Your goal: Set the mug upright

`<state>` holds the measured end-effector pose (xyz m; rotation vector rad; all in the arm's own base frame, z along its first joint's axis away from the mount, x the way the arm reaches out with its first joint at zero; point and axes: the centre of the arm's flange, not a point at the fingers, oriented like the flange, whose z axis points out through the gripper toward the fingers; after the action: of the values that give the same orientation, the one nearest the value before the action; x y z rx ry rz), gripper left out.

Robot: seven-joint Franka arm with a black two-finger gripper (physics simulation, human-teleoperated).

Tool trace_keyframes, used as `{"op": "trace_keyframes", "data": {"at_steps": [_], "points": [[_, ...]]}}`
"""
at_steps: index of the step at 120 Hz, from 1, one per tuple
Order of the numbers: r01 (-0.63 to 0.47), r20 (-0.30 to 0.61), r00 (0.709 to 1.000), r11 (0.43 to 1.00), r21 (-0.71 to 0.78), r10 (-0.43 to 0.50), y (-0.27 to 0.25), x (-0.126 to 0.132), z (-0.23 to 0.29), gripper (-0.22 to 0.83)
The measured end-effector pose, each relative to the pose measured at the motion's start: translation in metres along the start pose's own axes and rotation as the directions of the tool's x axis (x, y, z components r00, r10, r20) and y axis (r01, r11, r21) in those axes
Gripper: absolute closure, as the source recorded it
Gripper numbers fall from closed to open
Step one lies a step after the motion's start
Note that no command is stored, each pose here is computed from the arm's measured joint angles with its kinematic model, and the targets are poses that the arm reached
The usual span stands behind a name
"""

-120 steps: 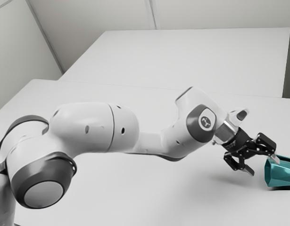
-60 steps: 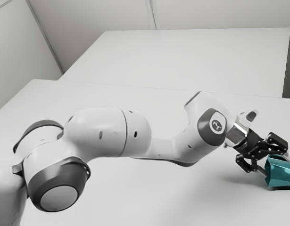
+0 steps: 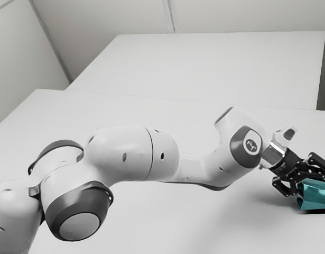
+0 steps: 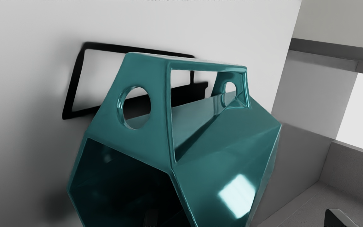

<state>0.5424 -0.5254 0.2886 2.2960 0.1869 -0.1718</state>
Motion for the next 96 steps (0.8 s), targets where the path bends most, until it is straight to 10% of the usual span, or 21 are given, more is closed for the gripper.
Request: {"op": "trace_keyframes", "data": {"at_steps": [36, 96], "points": [[-0.016, -0.034, 0.999, 1.000, 0.003, 0.016, 0.007, 0.009, -0.016, 0.63], [-0.189, -0.122, 0.971, 0.972, 0.138, 0.206, 0.055, 0.004, -0.075, 0.77]]}}
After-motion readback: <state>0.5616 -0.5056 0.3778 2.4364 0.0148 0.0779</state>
